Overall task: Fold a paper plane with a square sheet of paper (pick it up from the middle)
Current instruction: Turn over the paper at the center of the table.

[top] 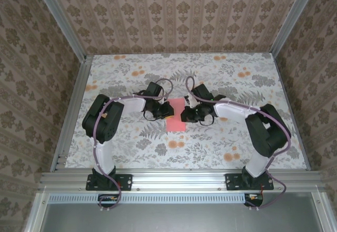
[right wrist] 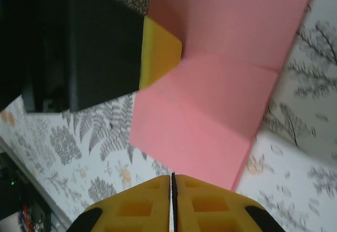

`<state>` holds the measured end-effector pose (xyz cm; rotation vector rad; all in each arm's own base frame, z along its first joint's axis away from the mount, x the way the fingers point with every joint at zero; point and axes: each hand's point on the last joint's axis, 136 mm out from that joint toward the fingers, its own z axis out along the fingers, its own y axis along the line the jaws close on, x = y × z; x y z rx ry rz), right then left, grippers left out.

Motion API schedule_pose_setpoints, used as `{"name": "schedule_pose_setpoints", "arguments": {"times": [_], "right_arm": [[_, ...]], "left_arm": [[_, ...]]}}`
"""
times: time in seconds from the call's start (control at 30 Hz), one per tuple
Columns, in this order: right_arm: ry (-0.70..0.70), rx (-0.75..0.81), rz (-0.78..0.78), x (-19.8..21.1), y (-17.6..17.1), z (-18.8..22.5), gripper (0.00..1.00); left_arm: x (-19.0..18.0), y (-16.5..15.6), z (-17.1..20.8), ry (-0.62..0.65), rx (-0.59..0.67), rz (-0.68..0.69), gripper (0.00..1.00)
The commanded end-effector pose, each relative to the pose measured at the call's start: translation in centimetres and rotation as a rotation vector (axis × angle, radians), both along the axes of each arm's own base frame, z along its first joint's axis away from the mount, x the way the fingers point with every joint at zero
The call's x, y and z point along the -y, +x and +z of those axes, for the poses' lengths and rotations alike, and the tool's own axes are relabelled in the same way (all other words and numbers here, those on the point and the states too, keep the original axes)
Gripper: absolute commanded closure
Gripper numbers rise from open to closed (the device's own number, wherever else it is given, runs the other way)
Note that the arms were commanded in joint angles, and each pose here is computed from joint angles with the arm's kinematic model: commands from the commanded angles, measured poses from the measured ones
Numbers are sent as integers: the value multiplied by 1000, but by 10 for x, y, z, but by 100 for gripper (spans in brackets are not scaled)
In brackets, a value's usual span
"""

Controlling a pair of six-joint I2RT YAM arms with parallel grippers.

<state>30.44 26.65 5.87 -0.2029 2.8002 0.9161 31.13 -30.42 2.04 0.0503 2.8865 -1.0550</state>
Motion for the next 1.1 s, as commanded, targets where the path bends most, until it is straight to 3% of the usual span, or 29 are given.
{"name": "schedule_pose_setpoints", "arguments": {"times": [0.0, 0.2, 0.43, 0.6, 0.83, 0.97, 1.07], "right_arm": [[-65, -60, 19, -2, -4, -24, 88], [-74, -134, 41, -2, -16, -43, 88], [-171, -226, 64, 31, -55, -64, 88], [-179, -238, 66, 42, -70, -58, 88], [-75, -33, 0, 19, -20, -10, 85], [-61, 36, -57, 9, 13, -1, 85], [-65, 41, -73, 1, 30, -4, 85]], "left_arm": [[-17, -10, -29, 113, -51, 6, 85], [-20, -13, -36, 129, -70, 16, 85], [-29, -15, -44, 156, -92, 38, 86], [-31, -14, -43, 151, -90, 38, 86], [-7, -2, -8, 55, -32, 1, 81], [8, 3, 31, -51, -5, 27, 68], [2, 5, 45, -43, 18, 69, 62]]}}
